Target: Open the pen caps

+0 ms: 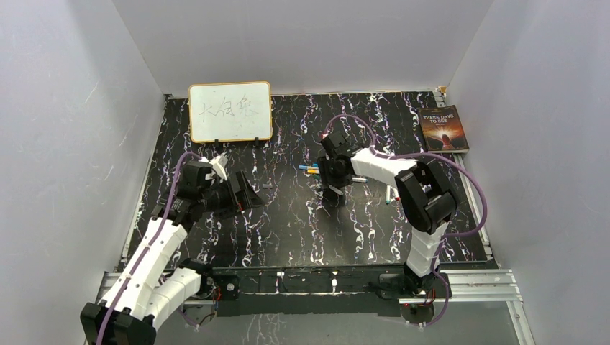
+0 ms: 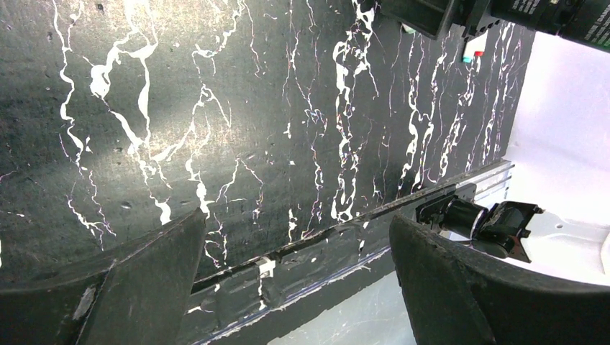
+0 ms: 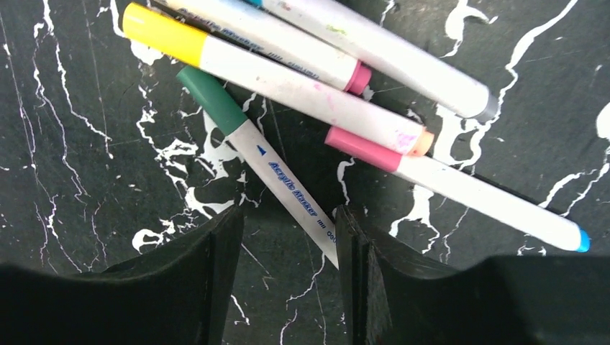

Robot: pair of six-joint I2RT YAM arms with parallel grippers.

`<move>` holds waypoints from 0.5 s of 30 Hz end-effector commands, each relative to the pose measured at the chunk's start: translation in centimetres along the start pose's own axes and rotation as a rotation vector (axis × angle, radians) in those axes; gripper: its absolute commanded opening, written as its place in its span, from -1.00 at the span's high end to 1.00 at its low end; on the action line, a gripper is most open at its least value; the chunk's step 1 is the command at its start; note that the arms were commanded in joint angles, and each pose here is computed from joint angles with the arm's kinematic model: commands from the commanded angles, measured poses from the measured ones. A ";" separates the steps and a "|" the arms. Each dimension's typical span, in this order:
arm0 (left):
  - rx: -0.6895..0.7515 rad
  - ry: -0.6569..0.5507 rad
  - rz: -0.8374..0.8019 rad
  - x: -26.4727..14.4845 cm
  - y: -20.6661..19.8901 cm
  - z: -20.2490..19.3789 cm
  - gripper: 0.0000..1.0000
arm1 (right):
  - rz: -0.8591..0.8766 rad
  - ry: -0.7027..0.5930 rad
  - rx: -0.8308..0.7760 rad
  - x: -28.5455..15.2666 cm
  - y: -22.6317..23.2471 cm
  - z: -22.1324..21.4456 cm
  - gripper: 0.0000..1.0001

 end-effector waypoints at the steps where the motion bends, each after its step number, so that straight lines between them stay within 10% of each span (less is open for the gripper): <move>1: -0.023 0.011 0.001 -0.5 0.3 -0.9 -0.97 | 0.027 -0.059 -0.011 -1.3 1.6 -0.2 0.05; 15: -0.036 0.013 -0.015 -0.6 0.8 -2.1 -0.97 | -0.102 0.000 -0.053 -0.1 2.4 -4.8 0.34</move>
Point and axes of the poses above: each gripper's point midway between its finger pads, its own x axis out along the fingers, its own y axis along the line the jaws close on, z = x × y, the point moved 6 cm from there along -x, back along the fingers, and after that the axes turned 2 degrees about x, right-handed, at the moved point
